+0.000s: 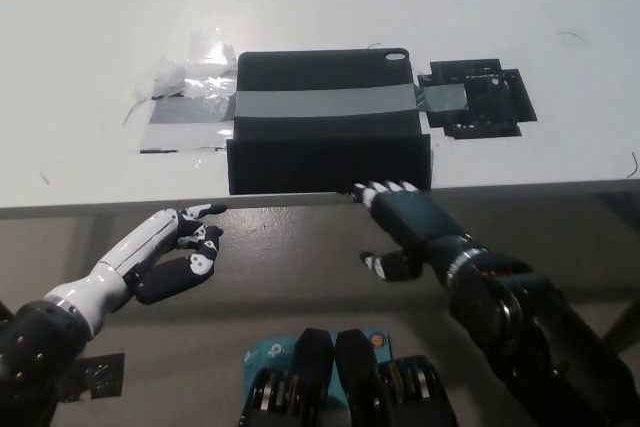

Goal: The robot uses its right hand to pull the cover of a folded tablet cover kept in the middle of the desk

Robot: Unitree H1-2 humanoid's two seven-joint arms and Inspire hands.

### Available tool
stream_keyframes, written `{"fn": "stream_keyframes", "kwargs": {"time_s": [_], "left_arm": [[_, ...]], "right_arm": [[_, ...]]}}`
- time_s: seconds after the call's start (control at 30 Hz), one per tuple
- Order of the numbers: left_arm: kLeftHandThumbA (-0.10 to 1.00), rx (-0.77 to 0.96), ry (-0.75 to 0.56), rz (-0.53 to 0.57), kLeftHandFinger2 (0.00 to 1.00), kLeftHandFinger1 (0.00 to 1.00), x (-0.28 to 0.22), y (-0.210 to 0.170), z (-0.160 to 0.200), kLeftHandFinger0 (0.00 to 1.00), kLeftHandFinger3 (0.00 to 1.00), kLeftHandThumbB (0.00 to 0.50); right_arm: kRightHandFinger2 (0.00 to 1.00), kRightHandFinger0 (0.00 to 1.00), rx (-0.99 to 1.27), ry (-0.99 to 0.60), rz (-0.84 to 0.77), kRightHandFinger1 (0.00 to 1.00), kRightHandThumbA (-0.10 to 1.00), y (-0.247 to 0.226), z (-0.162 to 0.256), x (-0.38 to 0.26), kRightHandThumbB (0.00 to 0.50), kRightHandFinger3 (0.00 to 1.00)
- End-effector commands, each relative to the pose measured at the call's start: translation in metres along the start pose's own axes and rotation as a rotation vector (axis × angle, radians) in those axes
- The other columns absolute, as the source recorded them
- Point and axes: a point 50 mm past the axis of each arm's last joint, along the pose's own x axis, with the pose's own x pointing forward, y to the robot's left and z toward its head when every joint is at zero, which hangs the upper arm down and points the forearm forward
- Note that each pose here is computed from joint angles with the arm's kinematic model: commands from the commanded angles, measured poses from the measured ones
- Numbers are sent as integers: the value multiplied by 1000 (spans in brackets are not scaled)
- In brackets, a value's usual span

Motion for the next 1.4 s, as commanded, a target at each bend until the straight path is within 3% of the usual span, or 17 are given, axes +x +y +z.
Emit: {"fn": "stream_keyframes", "kwargs": {"time_s": [0.0,0.1,0.2,0.37,0.5,0.53,0.57,0.63,0.83,1.03,1.17,1.37], "left_arm": [[1000,31,-12,26,987,852,1,17,10,822,1000,84],[1000,26,-9,24,981,842,0,15,8,811,1000,80],[1000,21,-1,26,994,852,0,14,6,821,1000,107],[1000,19,9,19,986,856,-3,10,2,822,1000,91],[1000,18,5,21,976,853,-3,11,3,817,1000,91],[1000,17,4,22,971,851,-2,11,3,813,1000,103],[1000,16,0,24,965,845,-2,10,4,801,1000,92],[1000,20,-3,25,966,844,-3,10,5,798,1000,88],[1000,20,-12,31,977,843,-2,11,8,807,1000,75],[1000,20,-21,26,1000,864,-2,13,10,835,1000,99],[1000,22,-26,29,986,858,1,16,13,833,1000,82],[1000,14,-21,36,977,846,2,15,11,829,1000,95]], "right_arm": [[1000,1000,36,13,-39,1000,635,-16,1,-1,500,1000],[1000,1000,32,16,-62,1000,568,-24,4,0,500,1000],[1000,1000,-22,-65,-98,1000,577,-44,19,-1,500,1000],[1000,1000,-113,-255,-225,1000,669,-93,68,-8,500,1000],[1000,1000,-132,-312,-294,1000,676,-124,93,-9,500,1000],[1000,1000,-146,-315,-304,1000,735,-130,98,-9,487,1000],[1000,1000,-178,-329,-338,1000,680,-140,106,-8,499,1000],[1000,1000,-207,-336,-375,1000,676,-149,113,-3,500,1000],[1000,1000,-248,-226,-349,1000,675,-161,100,26,500,1000],[1000,1000,-281,-80,-177,1000,700,-151,76,43,500,1000],[1000,1000,-289,17,-49,1000,736,-143,59,58,500,1000],[1000,1000,-309,83,28,1000,745,-128,49,75,500,1000]]}}
